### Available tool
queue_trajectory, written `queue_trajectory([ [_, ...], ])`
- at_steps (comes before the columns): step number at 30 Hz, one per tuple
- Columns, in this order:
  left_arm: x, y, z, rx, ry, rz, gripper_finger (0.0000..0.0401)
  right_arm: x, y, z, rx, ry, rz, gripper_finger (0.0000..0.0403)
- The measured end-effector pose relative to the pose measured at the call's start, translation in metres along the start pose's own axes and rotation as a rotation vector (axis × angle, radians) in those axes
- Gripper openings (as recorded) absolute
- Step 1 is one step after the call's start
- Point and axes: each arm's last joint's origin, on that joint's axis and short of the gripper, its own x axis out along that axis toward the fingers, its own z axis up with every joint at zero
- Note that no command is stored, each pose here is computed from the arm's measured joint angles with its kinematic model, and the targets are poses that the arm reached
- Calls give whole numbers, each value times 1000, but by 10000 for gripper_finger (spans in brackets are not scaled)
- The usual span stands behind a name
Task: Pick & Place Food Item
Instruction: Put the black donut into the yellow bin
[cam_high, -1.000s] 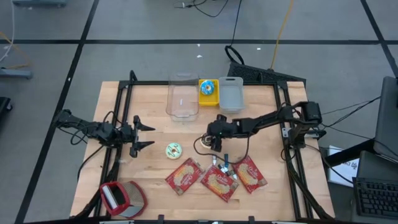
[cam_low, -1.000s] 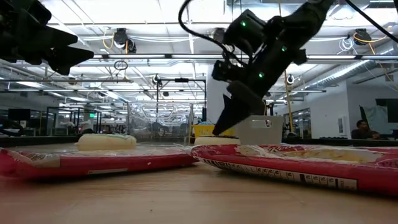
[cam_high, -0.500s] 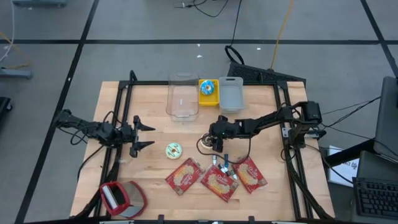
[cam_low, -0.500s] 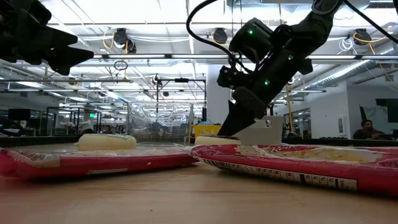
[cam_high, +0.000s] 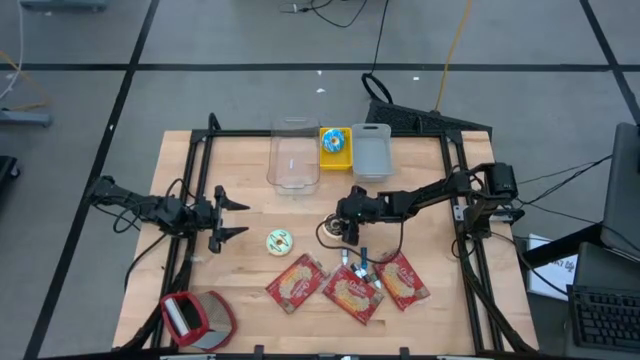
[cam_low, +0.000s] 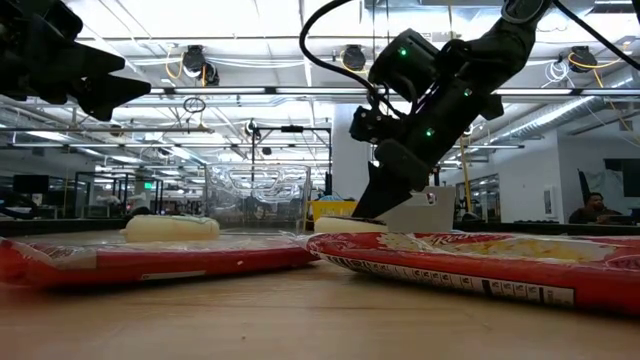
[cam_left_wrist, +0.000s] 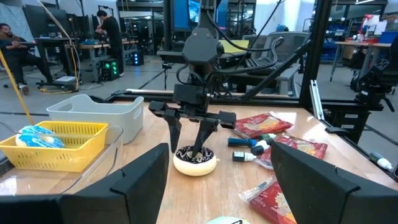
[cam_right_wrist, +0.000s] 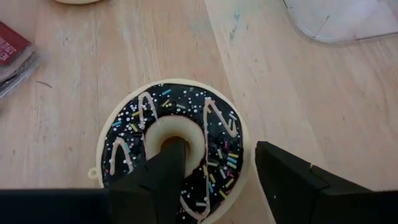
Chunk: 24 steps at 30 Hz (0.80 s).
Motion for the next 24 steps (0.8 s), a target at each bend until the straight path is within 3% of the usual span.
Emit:
queue_trajectory([
  [14, 0, 0, 0, 0, 0, 0, 285, 0, 0, -2, 29, 23, -2, 95],
  [24, 0, 0, 0, 0, 0, 0, 285, 0, -1, -2, 40, 26, -5, 99],
])
